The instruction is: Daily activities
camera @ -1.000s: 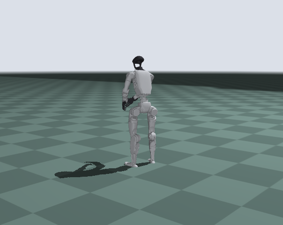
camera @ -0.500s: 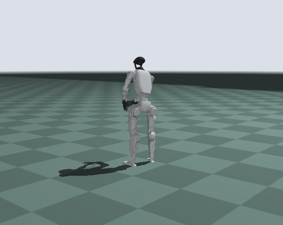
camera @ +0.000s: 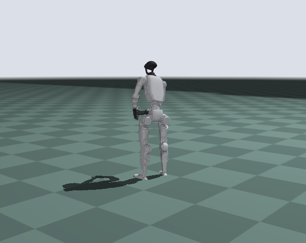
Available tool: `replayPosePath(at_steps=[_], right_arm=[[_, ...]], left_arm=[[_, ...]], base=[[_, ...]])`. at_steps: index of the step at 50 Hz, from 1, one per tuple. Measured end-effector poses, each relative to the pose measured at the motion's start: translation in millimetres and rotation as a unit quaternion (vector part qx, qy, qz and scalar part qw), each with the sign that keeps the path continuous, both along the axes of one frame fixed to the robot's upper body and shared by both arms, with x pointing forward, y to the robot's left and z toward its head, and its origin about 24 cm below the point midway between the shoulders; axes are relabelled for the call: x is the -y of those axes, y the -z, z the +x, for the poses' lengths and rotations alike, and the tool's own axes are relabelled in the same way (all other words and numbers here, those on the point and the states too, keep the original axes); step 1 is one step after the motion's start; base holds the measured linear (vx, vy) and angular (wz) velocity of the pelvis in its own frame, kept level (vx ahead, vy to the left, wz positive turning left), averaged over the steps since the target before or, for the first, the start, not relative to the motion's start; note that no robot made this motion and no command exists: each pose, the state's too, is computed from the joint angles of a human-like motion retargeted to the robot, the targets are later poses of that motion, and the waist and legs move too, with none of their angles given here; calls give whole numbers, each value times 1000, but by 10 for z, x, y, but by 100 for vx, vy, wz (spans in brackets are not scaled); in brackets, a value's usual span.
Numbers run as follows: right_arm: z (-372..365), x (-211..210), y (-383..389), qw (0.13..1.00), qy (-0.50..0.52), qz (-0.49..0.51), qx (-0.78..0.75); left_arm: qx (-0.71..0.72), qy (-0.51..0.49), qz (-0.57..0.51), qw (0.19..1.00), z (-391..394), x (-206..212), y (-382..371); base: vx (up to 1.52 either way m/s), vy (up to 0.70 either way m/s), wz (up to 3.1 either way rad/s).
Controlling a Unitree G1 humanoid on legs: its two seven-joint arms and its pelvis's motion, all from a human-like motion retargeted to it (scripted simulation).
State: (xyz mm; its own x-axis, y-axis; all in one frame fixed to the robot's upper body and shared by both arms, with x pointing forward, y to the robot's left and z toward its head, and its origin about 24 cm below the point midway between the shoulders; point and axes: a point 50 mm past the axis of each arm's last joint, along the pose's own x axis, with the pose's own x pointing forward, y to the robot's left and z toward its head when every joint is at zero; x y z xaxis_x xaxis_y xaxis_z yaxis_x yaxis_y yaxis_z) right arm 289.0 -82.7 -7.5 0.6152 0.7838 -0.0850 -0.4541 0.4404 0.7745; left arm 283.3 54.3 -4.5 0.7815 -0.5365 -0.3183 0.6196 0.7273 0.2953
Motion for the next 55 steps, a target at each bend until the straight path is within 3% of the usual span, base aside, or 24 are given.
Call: replayPosePath(at_steps=[24, 37, 55], right_arm=[[275, -14, -216, 996, 48, -71, 36], [-136, -111, 117, 998, 6, -54, -26], [-1, -183, 31, 996, -48, -75, -2]], left_arm=[[-5, -47, -19, 999, 0, 42, 33], [-42, -84, -26, 995, -86, -78, 164], [-56, -50, -22, 997, -152, -66, 181]], base=[[0, 0, 0], [0, 0, 0], [0, 0, 0]])
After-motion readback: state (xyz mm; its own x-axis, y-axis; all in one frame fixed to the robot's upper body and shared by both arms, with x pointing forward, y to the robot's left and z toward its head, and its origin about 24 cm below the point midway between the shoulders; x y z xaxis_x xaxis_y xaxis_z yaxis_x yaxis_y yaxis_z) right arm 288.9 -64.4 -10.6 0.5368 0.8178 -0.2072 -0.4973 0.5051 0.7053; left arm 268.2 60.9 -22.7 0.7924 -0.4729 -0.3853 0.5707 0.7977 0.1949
